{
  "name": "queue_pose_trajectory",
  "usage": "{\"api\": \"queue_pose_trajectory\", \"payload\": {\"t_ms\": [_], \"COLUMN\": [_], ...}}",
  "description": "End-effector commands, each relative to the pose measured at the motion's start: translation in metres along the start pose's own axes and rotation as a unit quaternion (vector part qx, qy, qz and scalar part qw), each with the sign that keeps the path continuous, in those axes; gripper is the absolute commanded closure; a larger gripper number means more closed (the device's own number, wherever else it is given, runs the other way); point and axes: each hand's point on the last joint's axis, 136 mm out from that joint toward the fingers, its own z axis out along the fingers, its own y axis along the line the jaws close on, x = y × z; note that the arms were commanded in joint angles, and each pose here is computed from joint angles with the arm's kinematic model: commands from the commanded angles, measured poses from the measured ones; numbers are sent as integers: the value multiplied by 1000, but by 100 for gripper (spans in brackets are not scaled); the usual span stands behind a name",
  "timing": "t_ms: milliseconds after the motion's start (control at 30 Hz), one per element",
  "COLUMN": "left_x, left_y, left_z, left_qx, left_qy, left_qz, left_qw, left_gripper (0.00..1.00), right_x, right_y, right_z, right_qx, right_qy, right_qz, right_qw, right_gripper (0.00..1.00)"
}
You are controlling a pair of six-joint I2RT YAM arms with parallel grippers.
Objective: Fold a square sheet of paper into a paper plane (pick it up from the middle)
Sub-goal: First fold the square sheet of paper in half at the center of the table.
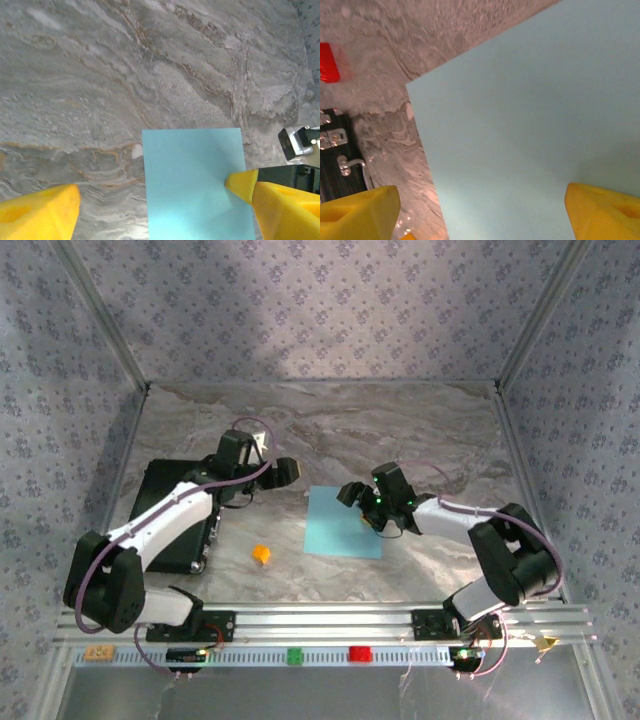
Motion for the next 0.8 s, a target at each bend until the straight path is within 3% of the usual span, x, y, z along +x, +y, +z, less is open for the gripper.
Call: {"api": "queue_pose_trajectory", "payload": {"t_ms": [0, 100, 233, 500, 767], "left_x": [12, 31, 60, 107, 121], "left_y": [-17, -13, -25, -57, -60], "left_z": [9, 28, 52, 97, 112], "left_qx": [-9, -86, -157, -198, -250], "left_qy": [37, 96, 183, 241, 255], "left_qz": [22, 26, 52, 71, 78], "left_qw": [999, 991, 969, 947, 931], "left_gripper": [17, 26, 26, 18, 10], "right_x": [-20, -30, -36, -38, -36], "right_y": [-12, -40, -71, -88, -96], "right_z": [-27, -49, -70, -91, -99], "right_qx": [24, 78, 122, 121, 116], "right_qy": [-53, -73, -72, -82, -83], "right_qz": [15, 10, 27, 35, 35], "right_qw": [998, 994, 990, 989, 989], "right_gripper": [12, 11, 10, 6, 4]}}
